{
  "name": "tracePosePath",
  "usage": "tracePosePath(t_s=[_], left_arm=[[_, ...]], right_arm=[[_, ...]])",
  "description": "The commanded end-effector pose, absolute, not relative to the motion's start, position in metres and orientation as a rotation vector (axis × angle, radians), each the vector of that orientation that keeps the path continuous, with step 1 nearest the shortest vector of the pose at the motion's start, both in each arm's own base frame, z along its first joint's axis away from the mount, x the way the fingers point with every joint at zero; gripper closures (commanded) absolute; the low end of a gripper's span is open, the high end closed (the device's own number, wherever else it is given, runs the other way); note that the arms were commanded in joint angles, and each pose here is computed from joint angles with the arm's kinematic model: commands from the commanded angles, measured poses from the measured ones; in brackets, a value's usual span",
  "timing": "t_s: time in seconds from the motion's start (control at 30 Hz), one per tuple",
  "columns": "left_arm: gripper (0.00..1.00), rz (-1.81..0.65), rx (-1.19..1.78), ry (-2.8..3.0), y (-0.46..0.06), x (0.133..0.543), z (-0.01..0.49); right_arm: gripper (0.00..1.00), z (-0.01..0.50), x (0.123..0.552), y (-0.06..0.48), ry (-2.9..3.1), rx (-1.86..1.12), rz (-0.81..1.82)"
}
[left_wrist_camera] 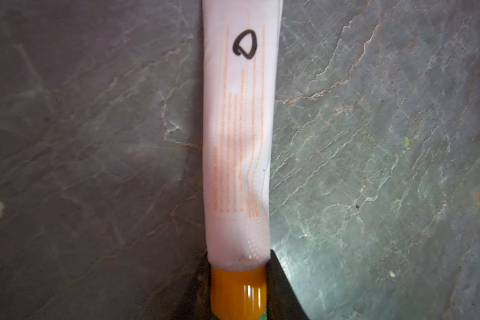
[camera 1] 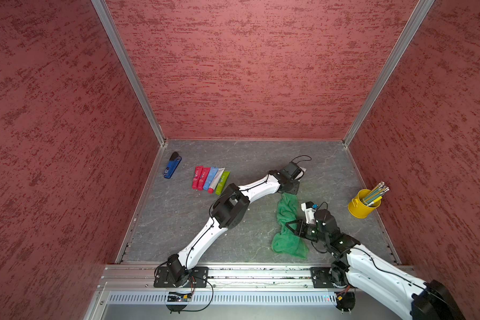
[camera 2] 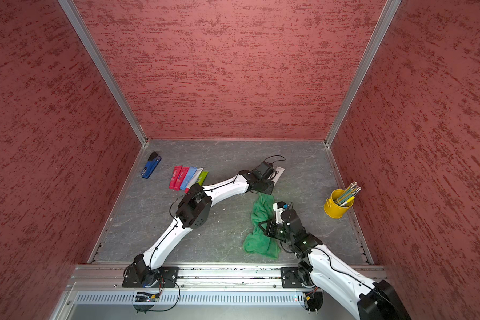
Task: Wipe the surface of the toothpaste tube
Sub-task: Move the toothpaste to the center of the board.
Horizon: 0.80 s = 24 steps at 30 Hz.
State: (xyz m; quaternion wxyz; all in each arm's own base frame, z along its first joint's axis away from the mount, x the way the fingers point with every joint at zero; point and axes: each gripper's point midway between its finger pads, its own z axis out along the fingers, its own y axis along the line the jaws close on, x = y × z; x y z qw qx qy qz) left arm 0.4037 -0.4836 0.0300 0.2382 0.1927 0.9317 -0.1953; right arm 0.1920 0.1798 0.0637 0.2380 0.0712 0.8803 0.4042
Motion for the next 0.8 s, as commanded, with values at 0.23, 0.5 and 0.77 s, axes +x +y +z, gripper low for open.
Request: tracePosePath(t_s=[0.23, 0.5, 0.77], left_arm=[[0.88, -0.486, 0.409, 2.579, -0.394, 0.413, 0.051], [0.9, -0.393, 0.36, 2.574, -0.316, 0.387, 0.084], [0.91, -0.245, 0.503, 2.618, -0.273, 0.301, 0.072]], right_arm=[[1.0, 0.092, 0.214, 0.19, 2.307, 0.071, 1.101], [1.0, 0.097, 0.242, 0.176, 2.272, 0.08, 1.058], [1.0, 0.126, 0.279, 0.159, 2.235, 0.03, 0.833]])
